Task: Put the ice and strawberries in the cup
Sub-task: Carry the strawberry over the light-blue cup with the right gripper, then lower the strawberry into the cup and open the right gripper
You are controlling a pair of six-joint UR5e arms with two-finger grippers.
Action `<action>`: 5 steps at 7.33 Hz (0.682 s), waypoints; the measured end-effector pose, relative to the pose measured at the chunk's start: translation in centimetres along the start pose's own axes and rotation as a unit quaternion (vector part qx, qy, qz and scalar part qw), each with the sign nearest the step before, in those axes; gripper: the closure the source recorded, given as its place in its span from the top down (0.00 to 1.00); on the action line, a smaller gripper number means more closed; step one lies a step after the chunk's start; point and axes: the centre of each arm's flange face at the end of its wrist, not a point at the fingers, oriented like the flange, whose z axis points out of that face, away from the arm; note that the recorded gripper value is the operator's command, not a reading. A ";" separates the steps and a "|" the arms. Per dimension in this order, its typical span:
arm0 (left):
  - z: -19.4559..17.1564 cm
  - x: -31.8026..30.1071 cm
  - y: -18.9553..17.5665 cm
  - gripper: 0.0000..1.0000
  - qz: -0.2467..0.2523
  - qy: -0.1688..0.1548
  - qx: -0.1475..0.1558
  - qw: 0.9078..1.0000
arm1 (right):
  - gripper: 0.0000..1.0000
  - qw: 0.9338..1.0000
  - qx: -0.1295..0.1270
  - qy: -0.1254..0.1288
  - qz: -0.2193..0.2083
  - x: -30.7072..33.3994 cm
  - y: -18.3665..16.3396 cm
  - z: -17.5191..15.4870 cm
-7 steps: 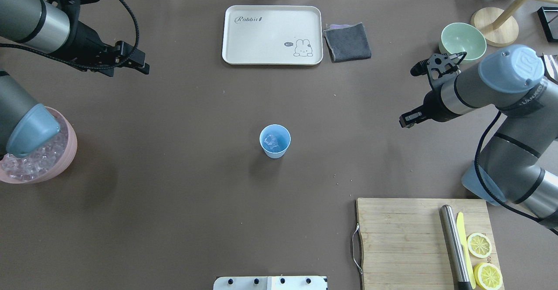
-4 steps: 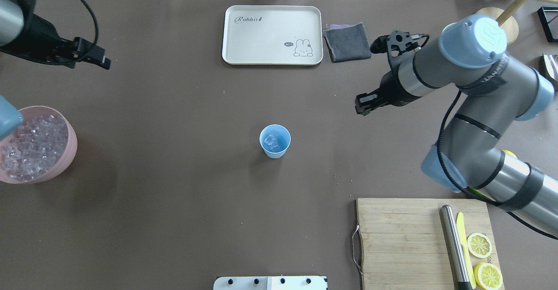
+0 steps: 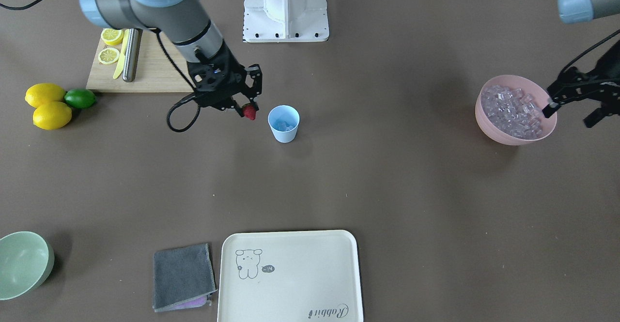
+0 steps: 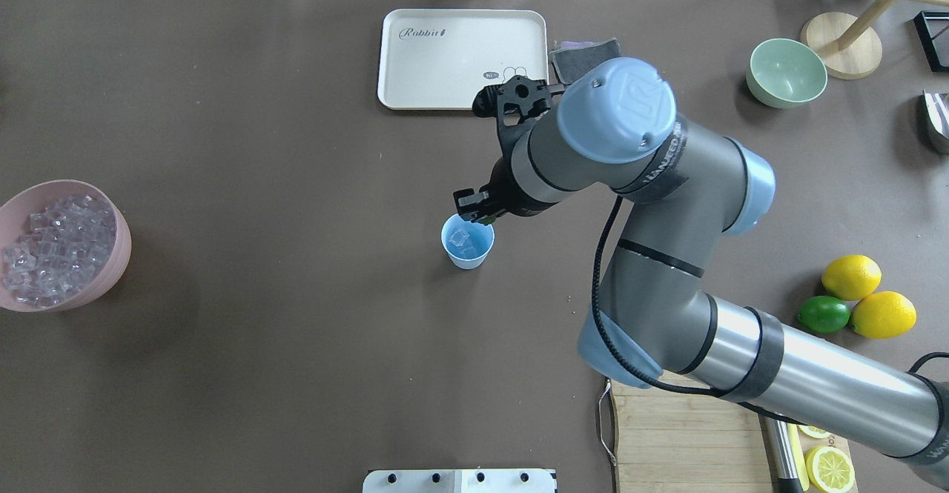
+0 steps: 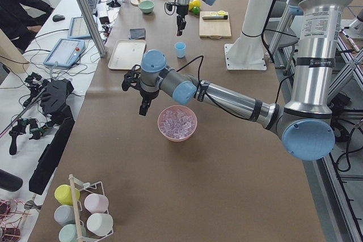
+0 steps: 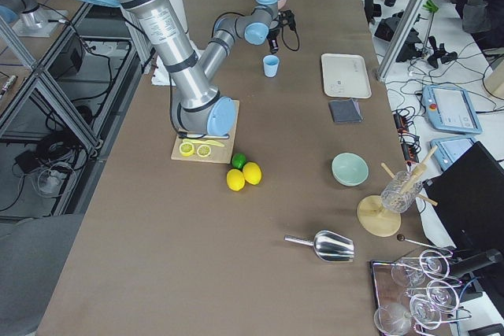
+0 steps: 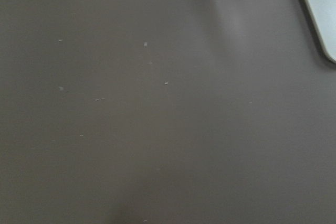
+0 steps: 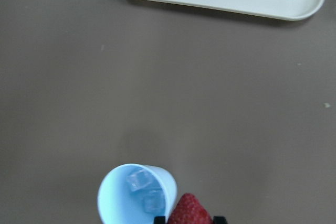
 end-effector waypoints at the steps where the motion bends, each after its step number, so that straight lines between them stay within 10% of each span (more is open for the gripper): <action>1: 0.0 -1.0 0.4 0.97 -0.003 -0.003 -0.002 1.000 | 0.00 1.000 0.001 0.008 -0.005 -1.5 0.1 1.5; 5: 0.2 -1.6 0.5 0.97 -0.007 -0.005 -0.005 1.000 | 0.00 1.000 -0.008 0.028 -0.010 -2.1 0.2 4.4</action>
